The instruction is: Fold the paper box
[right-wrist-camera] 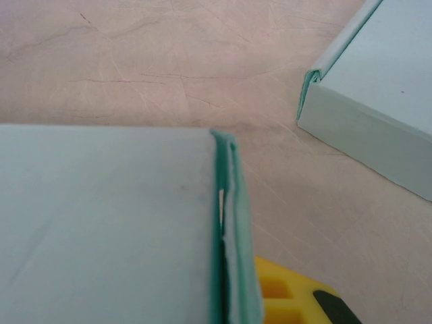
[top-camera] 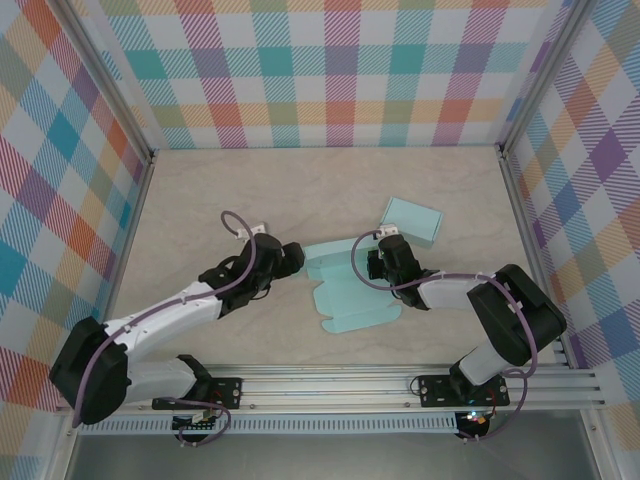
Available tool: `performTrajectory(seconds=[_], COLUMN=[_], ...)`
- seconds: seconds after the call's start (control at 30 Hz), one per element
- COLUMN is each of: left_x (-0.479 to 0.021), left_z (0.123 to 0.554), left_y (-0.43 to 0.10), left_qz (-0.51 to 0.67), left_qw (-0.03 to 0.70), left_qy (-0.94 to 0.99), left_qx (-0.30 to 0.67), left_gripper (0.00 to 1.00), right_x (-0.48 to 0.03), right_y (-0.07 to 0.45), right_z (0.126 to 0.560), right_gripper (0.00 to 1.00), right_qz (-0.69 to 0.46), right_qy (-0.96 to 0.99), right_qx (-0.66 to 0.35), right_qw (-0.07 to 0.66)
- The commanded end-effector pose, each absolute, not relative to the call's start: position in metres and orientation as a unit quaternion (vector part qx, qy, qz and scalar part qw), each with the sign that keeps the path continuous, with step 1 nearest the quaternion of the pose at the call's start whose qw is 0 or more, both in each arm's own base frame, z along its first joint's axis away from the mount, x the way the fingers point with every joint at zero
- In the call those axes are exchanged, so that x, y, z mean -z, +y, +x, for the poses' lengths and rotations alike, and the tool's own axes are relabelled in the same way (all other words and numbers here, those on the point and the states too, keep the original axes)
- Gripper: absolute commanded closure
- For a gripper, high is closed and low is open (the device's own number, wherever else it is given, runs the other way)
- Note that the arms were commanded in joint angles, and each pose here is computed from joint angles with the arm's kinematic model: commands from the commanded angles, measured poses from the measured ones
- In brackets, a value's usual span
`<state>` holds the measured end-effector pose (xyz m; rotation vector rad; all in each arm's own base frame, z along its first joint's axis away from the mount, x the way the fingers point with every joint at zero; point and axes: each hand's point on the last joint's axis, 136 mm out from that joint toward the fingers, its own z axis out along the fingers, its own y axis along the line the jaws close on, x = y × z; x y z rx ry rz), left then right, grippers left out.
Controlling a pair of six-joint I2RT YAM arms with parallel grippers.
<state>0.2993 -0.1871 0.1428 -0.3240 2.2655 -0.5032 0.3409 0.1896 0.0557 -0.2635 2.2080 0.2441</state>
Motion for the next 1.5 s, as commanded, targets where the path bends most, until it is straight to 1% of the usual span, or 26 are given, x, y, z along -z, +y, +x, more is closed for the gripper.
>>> performTrajectory(seconds=[0.0, 0.07, 0.27, 0.63, 0.83, 1.1, 1.2, 1.3, 1.47], left_x=[-0.16, -0.164, -0.151, -0.127, -0.117, -0.112, -0.115, -0.119, -0.129], left_z=[0.3, 0.301, 0.305, 0.317, 0.318, 0.321, 0.322, 0.319, 0.299], left_y=[-0.188, -0.19, -0.199, -0.216, -0.233, -0.265, -0.261, -0.242, -0.208], left_qz=[-0.136, -0.128, -0.095, -0.058, -0.038, -0.025, -0.042, -0.073, -0.109], left_qw=[0.4, 0.401, 0.381, 0.365, 0.354, 0.356, 0.368, 0.381, 0.391], left_qy=[0.877, 0.878, 0.898, 0.917, 0.922, 0.913, 0.909, 0.905, 0.901], left_qx=[0.228, 0.228, 0.2, 0.15, 0.155, 0.198, 0.193, 0.176, 0.156], left_gripper=[0.11, 0.09, 0.04, 0.03, 0.03, 0.01, 0.01, 0.01, 0.02], right_x=[-0.059, -0.059, -0.059, -0.061, -0.06, -0.058, -0.058, -0.058, -0.056], right_y=[0.196, 0.196, 0.197, 0.199, 0.2, 0.204, 0.205, 0.203, 0.2], right_z=[0.342, 0.342, 0.342, 0.341, 0.341, 0.34, 0.34, 0.341, 0.343], right_gripper=[1.0, 1.0, 1.0, 1.0, 1.0, 1.0, 1.0, 1.0, 1.0], right_qz=[-0.105, -0.105, -0.105, -0.103, -0.103, -0.103, -0.099, -0.095, -0.086], right_qy=[0.882, 0.882, 0.882, 0.882, 0.882, 0.883, 0.883, 0.883, 0.885], right_qx=[-0.112, -0.111, -0.114, -0.122, -0.127, -0.138, -0.141, -0.138, -0.128], right_qw=[0.445, 0.445, 0.445, 0.443, 0.442, 0.438, 0.437, 0.439, 0.438])
